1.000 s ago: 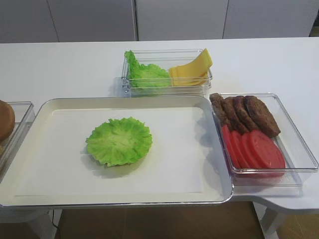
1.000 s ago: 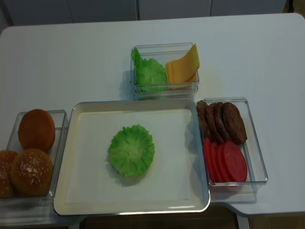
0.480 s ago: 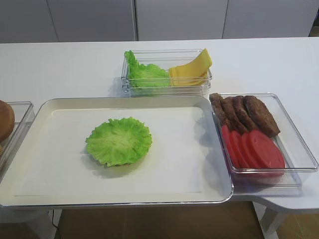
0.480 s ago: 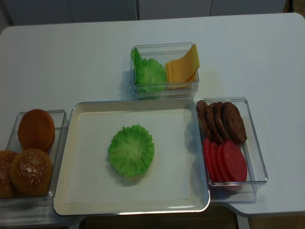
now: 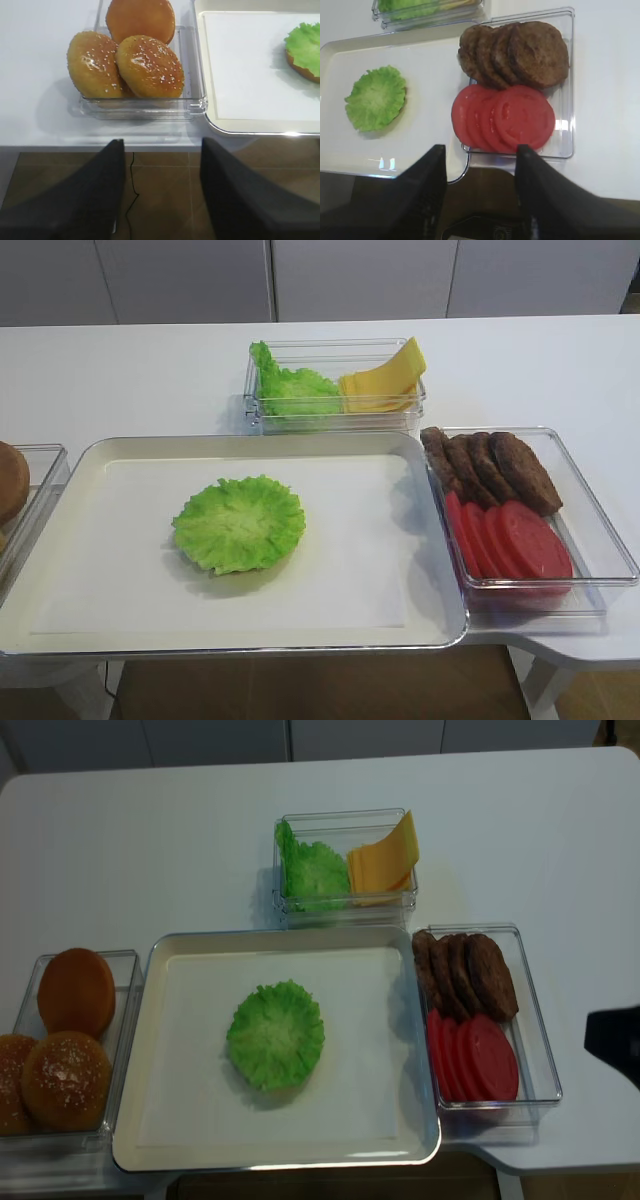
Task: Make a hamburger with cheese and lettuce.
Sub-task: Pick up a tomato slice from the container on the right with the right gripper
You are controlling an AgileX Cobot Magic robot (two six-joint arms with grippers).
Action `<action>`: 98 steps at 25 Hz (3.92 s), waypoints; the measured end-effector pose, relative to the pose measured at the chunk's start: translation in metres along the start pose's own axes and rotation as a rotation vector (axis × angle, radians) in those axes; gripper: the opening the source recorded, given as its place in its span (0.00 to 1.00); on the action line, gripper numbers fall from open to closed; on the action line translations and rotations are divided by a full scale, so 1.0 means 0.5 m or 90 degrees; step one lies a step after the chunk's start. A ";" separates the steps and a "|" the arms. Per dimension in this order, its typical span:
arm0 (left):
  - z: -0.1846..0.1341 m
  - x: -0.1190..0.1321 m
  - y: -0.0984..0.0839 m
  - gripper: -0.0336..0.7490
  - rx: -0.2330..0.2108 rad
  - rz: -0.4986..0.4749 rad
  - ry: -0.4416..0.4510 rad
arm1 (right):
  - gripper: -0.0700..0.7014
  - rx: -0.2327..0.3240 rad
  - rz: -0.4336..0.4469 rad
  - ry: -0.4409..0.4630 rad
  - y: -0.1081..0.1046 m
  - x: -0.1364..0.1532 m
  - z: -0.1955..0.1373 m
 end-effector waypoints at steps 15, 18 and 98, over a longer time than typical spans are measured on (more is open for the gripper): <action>0.000 0.000 0.000 0.51 0.000 0.000 0.000 | 0.53 -0.022 0.006 0.111 0.055 0.146 0.088; 0.000 0.000 0.000 0.51 0.000 0.000 0.000 | 0.51 -0.027 0.001 0.145 0.066 0.188 0.082; 0.000 0.000 0.000 0.51 0.000 0.000 0.000 | 0.17 -0.175 -0.284 0.266 0.118 0.434 0.019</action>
Point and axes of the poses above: a point on each arm's last joint axis where the gripper is mounted, x pointing out along that axis toward the gripper, y along the wrist's bending axis when the last joint is at zero, z = x × y, the point moved 1 cm from there along x, pointing out along that axis toward the gripper, and after that the axes turned 15 degrees about x, right-handed, at the moved point
